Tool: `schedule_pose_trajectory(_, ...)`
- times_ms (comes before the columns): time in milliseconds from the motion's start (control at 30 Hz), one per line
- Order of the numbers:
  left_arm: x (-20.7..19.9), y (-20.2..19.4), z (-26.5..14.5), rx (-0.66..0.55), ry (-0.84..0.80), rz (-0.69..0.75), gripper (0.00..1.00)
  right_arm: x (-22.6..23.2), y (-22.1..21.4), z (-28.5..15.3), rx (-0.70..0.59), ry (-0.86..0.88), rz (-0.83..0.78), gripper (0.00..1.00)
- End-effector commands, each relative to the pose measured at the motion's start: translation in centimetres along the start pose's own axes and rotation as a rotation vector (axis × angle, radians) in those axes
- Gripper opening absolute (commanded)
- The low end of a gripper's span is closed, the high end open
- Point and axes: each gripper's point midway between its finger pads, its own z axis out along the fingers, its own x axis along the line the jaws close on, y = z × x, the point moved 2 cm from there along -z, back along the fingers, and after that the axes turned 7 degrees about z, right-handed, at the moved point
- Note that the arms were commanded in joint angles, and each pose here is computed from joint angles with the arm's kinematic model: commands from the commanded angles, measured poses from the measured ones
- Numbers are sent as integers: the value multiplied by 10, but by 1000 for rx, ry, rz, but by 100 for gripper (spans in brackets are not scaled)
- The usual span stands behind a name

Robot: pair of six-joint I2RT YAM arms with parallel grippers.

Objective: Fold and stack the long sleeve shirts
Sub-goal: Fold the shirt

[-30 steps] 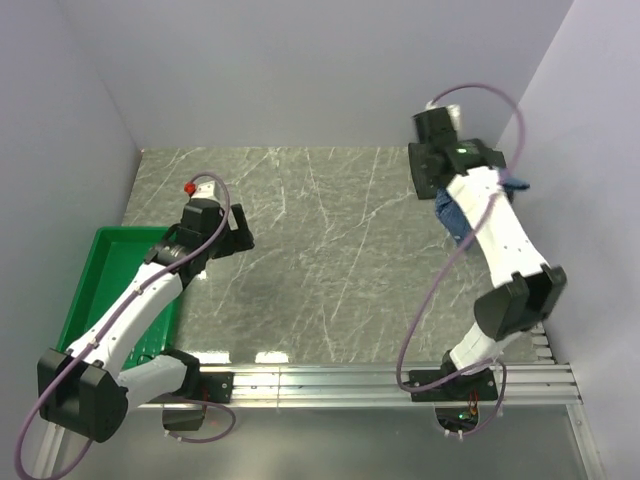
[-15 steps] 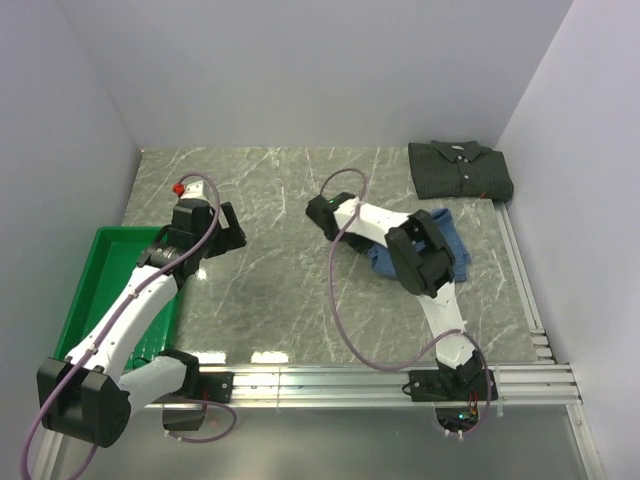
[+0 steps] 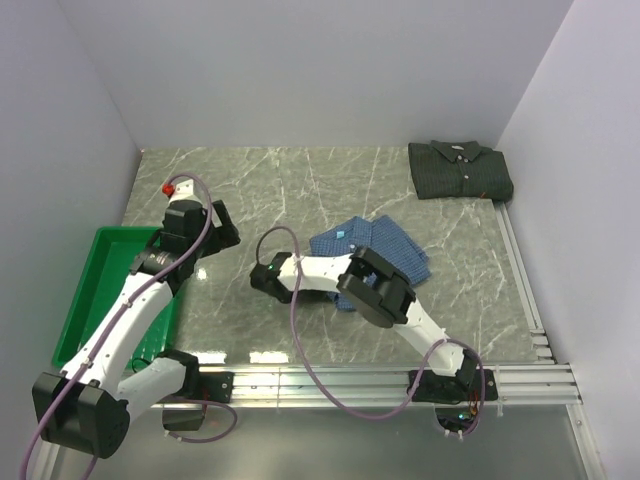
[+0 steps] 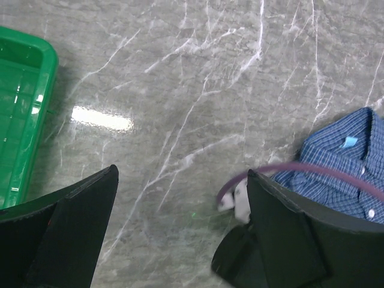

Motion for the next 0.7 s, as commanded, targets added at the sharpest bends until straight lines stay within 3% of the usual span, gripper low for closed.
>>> schedule_pose_trajectory(0,2,11,-2,-49,9,-18,94,9,7,-10,-21,13,8,18)
schedule_pose_trajectory(100,3,11,-2,-50,12,-21,94,15,9,-18,-37,14,16,29)
schedule_pose_trajectory(200,4,13,-4,-62,18,-27,94,22,16,-36,-89,101,68,34)
schedule_pose_trajectory(267,4,14,-6,-70,13,-33,94,28,24,-52,-153,195,121,46)
schedule_pose_trajectory(300,4,15,-6,-76,8,-37,94,30,27,-57,-173,222,132,60)
schedule_pose_trajectory(500,8,26,-17,-139,25,-83,95,27,40,-112,-322,367,191,62)
schedule_pose_trajectory(667,9,37,-38,-164,37,-144,95,3,40,-170,-486,507,338,62)
